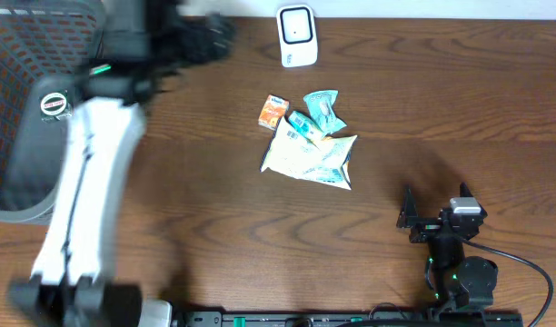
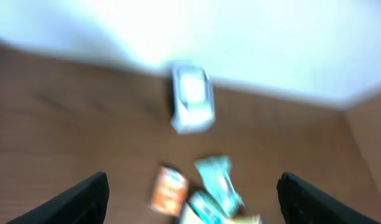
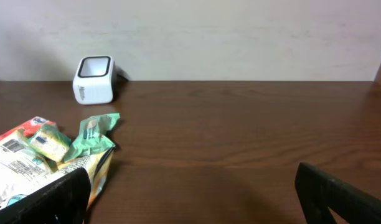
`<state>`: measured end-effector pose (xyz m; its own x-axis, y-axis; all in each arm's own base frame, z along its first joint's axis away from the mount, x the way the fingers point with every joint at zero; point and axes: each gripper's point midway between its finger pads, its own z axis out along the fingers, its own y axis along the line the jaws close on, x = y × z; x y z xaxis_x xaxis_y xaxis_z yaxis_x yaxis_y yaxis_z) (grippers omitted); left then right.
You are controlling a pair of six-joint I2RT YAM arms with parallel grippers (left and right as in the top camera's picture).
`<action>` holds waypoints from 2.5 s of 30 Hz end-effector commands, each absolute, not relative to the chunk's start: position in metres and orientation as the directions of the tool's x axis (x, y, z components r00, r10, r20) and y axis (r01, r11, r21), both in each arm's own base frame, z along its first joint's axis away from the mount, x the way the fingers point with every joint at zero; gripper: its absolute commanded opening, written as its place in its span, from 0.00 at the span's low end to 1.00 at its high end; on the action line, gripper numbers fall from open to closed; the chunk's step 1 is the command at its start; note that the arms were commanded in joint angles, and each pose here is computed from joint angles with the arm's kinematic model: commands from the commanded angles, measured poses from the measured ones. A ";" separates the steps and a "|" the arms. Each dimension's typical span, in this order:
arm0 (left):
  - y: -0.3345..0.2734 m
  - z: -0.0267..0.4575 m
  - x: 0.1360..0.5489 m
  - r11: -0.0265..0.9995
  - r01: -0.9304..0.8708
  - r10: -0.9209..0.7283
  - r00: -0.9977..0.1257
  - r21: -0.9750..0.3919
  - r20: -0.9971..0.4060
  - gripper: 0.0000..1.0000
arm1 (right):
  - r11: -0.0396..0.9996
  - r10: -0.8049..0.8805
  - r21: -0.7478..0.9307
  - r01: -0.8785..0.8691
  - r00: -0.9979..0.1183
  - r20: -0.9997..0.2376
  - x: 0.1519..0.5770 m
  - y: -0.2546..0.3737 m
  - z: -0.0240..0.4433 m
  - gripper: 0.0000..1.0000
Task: Scan the item barcode
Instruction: 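Hold the teal Kleenex pack under the scanner and release it, then reach the left gripper into the basket and grasp the green Zam-Buk box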
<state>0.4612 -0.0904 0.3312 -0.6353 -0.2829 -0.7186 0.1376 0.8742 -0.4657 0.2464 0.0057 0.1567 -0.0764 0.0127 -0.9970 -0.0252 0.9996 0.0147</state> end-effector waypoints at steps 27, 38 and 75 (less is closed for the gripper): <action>0.211 0.302 0.424 0.795 -0.484 -0.576 -0.411 -0.367 -0.706 0.87 | 1.000 0.004 0.007 -0.030 -0.077 -0.997 0.246 0.007 0.156 0.99; 0.255 0.192 0.464 0.867 -0.481 -0.435 -0.598 -0.133 -0.673 0.89 | 1.000 0.004 0.007 -0.030 -0.077 -0.997 0.246 0.007 0.156 0.99; 0.287 0.006 0.485 0.910 -0.400 -0.294 -0.810 0.112 -0.507 0.78 | 1.000 0.004 0.007 -0.030 -0.077 -0.997 0.246 0.007 0.156 0.99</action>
